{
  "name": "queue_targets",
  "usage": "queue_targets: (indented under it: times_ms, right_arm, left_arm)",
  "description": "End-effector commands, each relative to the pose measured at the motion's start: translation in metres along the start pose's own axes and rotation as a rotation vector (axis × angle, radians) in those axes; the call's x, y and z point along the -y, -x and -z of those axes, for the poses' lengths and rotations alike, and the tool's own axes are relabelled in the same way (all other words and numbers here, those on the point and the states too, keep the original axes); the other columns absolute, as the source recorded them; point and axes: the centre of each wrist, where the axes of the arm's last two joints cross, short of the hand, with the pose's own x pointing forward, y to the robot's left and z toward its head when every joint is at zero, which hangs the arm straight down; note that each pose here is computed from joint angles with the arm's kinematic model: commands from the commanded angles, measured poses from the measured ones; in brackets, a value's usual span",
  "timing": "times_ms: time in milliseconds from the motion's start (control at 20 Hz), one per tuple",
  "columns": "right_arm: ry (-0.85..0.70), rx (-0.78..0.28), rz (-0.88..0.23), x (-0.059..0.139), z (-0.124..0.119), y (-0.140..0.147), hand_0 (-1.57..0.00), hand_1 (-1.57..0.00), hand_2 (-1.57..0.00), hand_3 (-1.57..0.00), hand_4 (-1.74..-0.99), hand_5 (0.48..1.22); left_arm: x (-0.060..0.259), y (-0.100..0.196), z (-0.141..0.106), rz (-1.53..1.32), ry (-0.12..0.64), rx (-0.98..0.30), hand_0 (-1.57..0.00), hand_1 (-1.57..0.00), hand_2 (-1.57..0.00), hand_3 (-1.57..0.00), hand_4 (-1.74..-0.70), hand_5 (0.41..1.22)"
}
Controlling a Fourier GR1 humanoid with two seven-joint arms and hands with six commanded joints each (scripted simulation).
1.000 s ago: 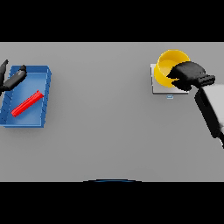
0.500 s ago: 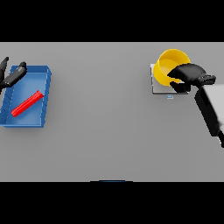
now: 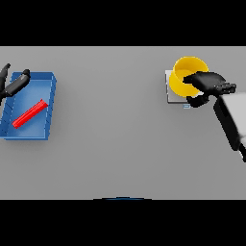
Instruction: Pick up the red beaker and tilt it to pour out 1 green nut into yellow bowl. Pick up the yellow bowl and place it on the metallic measuring scale.
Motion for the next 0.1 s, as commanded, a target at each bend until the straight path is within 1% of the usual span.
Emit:
queue_targets:
  times_ms: [0,50]
  right_arm:
    - [-0.002,0.004,0.003,-0.0009,-0.0003,0.0001,-0.05,-0.08,-0.13,-0.3,-1.412,0.771]
    - [-0.006,0.003,0.005,0.0018,-0.003,0.0038,-0.04,-0.06,-0.1,-0.27,-1.41,0.759]
  left_arm:
    - [-0.0001,-0.002,-0.0007,0.0,-0.003,0.002,0.0,0.0,0.0,0.0,-0.72,0.694]
    - [-0.0004,0.001,-0.002,0.0,-0.005,0.002,0.0,0.0,0.0,0.0,-0.72,0.693]
